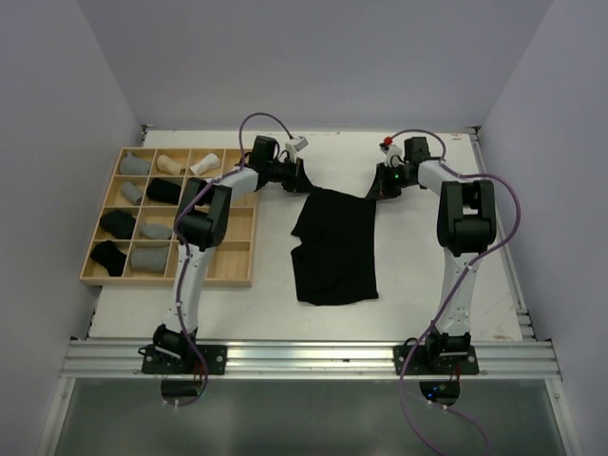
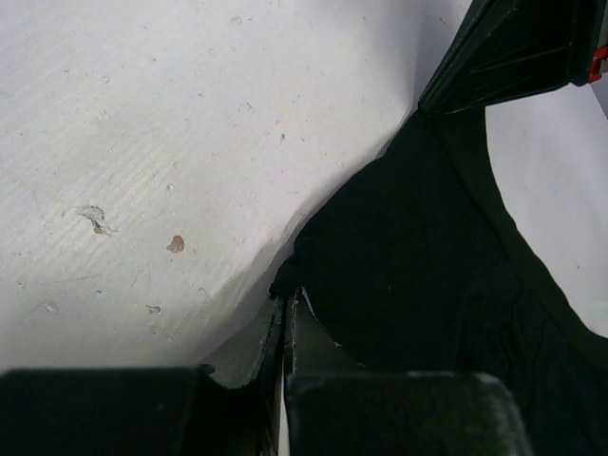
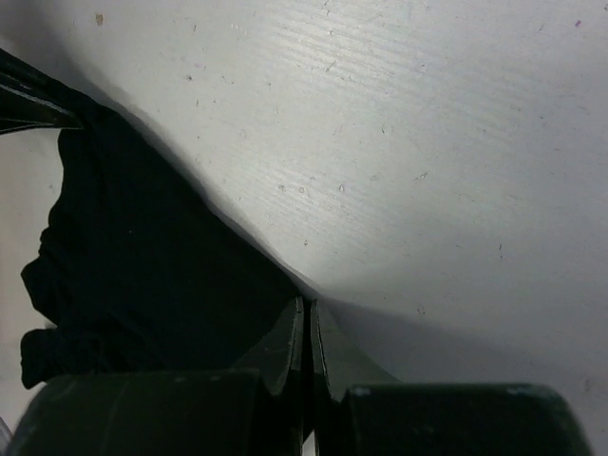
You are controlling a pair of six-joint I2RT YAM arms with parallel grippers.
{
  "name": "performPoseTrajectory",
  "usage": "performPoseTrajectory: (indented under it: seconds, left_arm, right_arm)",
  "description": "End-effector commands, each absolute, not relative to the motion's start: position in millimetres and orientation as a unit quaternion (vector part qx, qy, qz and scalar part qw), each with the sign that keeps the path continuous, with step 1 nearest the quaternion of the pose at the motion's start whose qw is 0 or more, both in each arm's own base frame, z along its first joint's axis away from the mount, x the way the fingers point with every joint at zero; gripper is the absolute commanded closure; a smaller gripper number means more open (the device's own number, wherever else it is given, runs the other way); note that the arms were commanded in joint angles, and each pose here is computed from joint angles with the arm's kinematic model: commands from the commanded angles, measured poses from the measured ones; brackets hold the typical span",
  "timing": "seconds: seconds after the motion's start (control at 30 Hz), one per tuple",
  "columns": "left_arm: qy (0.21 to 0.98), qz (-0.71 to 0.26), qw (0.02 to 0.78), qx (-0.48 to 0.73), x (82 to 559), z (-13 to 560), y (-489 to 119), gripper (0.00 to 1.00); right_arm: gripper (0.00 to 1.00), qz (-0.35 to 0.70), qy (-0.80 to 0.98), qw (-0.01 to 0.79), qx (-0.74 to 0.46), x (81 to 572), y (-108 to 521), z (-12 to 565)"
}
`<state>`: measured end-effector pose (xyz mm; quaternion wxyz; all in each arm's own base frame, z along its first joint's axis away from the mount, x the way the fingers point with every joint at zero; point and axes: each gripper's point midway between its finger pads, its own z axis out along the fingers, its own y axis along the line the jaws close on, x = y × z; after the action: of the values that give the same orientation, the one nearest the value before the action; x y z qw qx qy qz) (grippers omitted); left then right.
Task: Roll the underwear
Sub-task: Fold the underwear
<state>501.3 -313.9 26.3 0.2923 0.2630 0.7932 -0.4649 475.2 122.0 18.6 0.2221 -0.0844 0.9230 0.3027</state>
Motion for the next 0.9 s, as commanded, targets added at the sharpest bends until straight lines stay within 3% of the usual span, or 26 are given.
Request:
performPoseTrajectory:
  seconds: [0.0, 0.27, 0.47, 0.67, 0.87]
  left_arm:
    - [0.766, -0.467, 0.335, 0.289, 519, 62, -316, 1.00]
    - [0.705, -0.443, 0.418, 0.365, 518, 166, -310, 1.00]
    - [0.682, -0.403, 0.442, 0.421, 488, 196, -294, 1.00]
    - [0.667, -0.407, 0.424, 0.458, 438, 205, -282, 1.00]
    - [0.683, -0.407, 0.381, 0.472, 382, 173, -264, 1.00]
  right_arm:
    - [1.00, 0.282, 0.931, 0.221, -0.077, 480, 117, 29]
    - [1.00, 0.288, 0.898, 0.318, -0.095, 487, 122, 134]
    - [1.00, 0.290, 0.882, 0.354, -0.117, 455, 129, 184]
    - [1.00, 0.289, 0.886, 0.334, -0.146, 400, 148, 191]
    - [1.00, 0.240, 0.910, 0.309, -0.135, 357, 131, 164]
